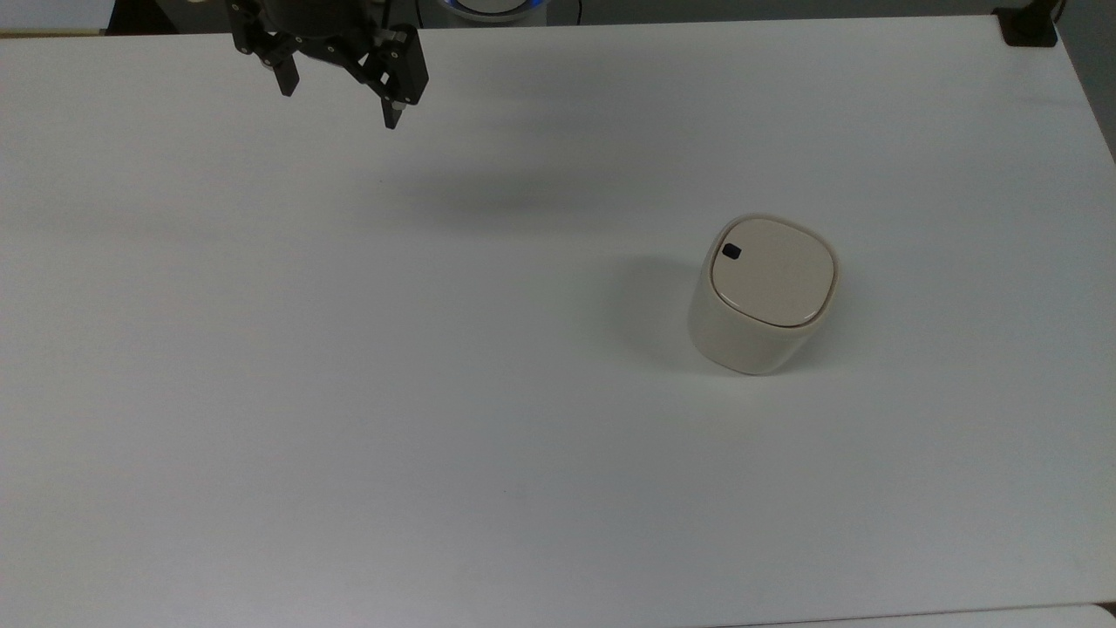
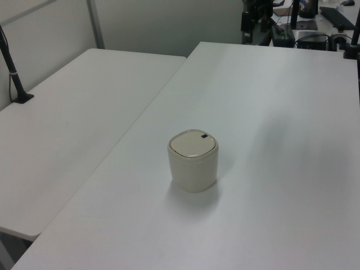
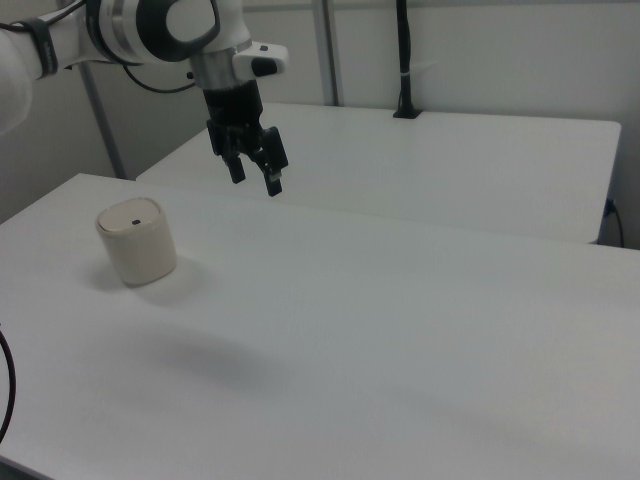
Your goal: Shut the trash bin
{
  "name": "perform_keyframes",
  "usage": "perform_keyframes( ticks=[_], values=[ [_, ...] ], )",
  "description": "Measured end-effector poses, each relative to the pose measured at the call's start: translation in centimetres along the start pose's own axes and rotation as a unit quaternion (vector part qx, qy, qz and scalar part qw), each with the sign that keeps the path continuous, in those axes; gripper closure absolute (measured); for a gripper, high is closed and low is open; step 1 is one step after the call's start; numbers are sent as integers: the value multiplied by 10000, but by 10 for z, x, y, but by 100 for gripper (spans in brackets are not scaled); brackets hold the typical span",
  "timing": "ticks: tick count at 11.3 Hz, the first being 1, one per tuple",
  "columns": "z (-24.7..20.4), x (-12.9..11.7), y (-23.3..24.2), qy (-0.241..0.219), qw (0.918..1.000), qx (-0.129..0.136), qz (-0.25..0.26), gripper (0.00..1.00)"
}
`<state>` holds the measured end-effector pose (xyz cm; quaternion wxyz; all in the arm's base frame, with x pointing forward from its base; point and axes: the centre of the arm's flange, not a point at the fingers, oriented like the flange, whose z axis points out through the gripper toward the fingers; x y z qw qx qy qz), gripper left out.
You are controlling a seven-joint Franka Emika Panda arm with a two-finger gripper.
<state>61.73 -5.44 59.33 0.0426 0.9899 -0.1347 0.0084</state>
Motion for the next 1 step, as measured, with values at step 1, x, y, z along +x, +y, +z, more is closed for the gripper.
perform_keyframes(
  ticks=[1],
  values=[
    [-4,-1,-3,33,10000,12,-23,0]
  ],
)
